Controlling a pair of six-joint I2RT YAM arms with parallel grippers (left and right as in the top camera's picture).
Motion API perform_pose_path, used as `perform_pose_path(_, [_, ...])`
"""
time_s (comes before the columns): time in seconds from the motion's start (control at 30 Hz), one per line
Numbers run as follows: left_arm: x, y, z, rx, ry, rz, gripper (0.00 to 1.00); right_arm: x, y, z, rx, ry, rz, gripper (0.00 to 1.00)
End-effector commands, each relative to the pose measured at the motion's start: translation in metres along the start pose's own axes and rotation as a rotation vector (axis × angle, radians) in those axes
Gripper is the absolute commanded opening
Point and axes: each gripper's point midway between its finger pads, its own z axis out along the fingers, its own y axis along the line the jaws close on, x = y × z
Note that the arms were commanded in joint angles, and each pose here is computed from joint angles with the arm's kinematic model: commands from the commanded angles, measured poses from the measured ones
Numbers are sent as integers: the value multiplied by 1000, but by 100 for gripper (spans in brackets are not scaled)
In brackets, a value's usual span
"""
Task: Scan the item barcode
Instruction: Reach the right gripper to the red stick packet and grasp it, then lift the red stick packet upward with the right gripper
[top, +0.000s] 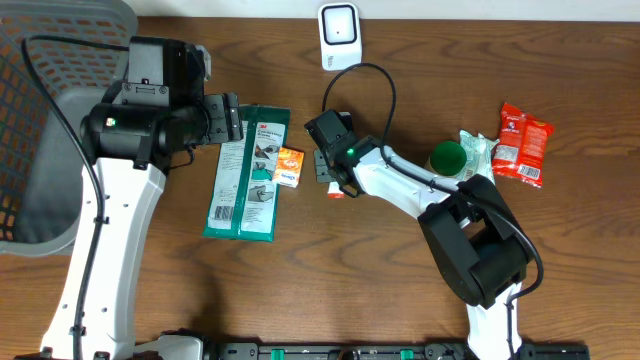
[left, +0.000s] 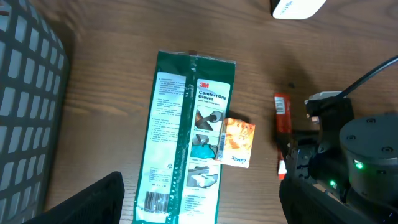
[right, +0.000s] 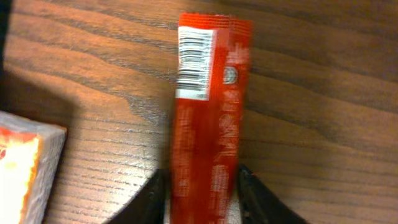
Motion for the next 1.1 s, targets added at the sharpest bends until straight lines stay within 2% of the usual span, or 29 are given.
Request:
perform_pose_path(0.0, [-4,2,-3,-10,-12,-8,80,3,-2,-1,-2,19,-13,9])
perform_pose_path(0.03, [-4,2,-3,-10,-12,-8,80,5,-4,-1,5,30,-13,1])
perform_pose_path(0.27, [-4,2,-3,-10,-12,-8,80,-28,-22,-51,-21,-41,50,1])
perform_pose_path(0.37, [-4,2,-3,-10,-12,-8,80,-52,-29,-101,-140,-87,110,1])
perform_pose_path(0.57, [-21,-4,-4,22,-83,-1,80,-67,-37,-158,-365,-88,186,1])
perform_pose_path(0.6, [-23,-5,-4,23,-89,-1,97,-69,-38,-166,-408,-86,198,1])
perform_pose_path(0.63, [-27,-5,-4,26,-106,1,97,-70,-38,-171,-437,-85,205,1])
perform_pose_path(0.67, [-31,-10,-5,51,-121,-17,97,-73,-39,-177,-480,-82,217,1])
perform_pose_path(0.73, [-19,-42,-9,242,-59,-8,98,-78,-45,-183,-550,-61,298,1])
perform_pose_path(0.83, [2,-86,-18,484,47,16,82,-81,-55,-186,-592,-17,449,1])
perform_pose_path(0.87, [9,-97,-21,540,71,44,82,-82,-56,-188,-609,-3,484,1])
perform_pose_path(1.07, [43,-151,-14,647,135,294,82,-91,-48,-194,-662,-19,511,1])
